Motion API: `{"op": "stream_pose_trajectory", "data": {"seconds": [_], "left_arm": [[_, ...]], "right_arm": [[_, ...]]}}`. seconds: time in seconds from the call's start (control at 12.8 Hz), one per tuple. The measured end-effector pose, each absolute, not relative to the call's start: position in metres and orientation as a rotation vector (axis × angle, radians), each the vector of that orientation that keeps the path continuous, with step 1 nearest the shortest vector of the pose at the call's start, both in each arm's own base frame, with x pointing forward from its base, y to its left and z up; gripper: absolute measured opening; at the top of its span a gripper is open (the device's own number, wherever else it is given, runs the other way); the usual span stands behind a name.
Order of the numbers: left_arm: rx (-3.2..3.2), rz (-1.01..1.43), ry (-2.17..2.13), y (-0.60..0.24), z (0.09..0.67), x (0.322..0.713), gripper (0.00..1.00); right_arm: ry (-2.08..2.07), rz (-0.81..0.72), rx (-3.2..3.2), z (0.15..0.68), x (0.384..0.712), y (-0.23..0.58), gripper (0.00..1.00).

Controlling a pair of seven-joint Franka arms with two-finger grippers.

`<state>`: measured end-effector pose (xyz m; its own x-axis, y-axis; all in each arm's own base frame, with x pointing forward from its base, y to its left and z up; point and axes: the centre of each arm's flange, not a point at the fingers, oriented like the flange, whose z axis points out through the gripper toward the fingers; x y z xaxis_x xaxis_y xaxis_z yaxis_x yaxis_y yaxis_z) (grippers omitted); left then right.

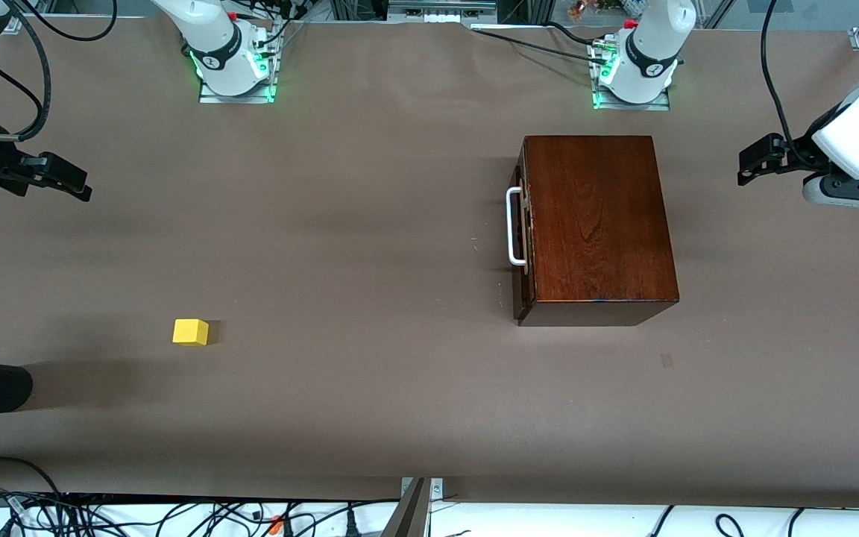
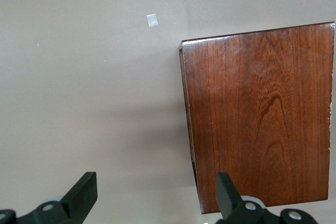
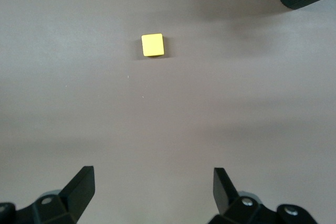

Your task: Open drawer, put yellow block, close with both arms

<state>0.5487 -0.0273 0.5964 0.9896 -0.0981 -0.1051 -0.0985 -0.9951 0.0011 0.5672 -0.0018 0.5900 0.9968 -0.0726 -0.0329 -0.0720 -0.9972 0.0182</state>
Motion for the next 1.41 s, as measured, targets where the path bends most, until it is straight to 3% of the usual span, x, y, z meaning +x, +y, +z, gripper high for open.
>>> {"op": "stream_pose_trajectory", "data": {"seconds": [0.94,1.41], "left_arm": [[-3.103,0.293,0.292,-0.075,0.589,0.536,1.00],[-3.064,0.388,0.501,-0.196,0.527,0.541,1.00]], "right_arm": [[-0.112,-0.053,3.122,0.589,0.568,-0.001,1.00],[-0.111,-0.054,3.122,0.588,0.568,-0.001,1.00]]}}
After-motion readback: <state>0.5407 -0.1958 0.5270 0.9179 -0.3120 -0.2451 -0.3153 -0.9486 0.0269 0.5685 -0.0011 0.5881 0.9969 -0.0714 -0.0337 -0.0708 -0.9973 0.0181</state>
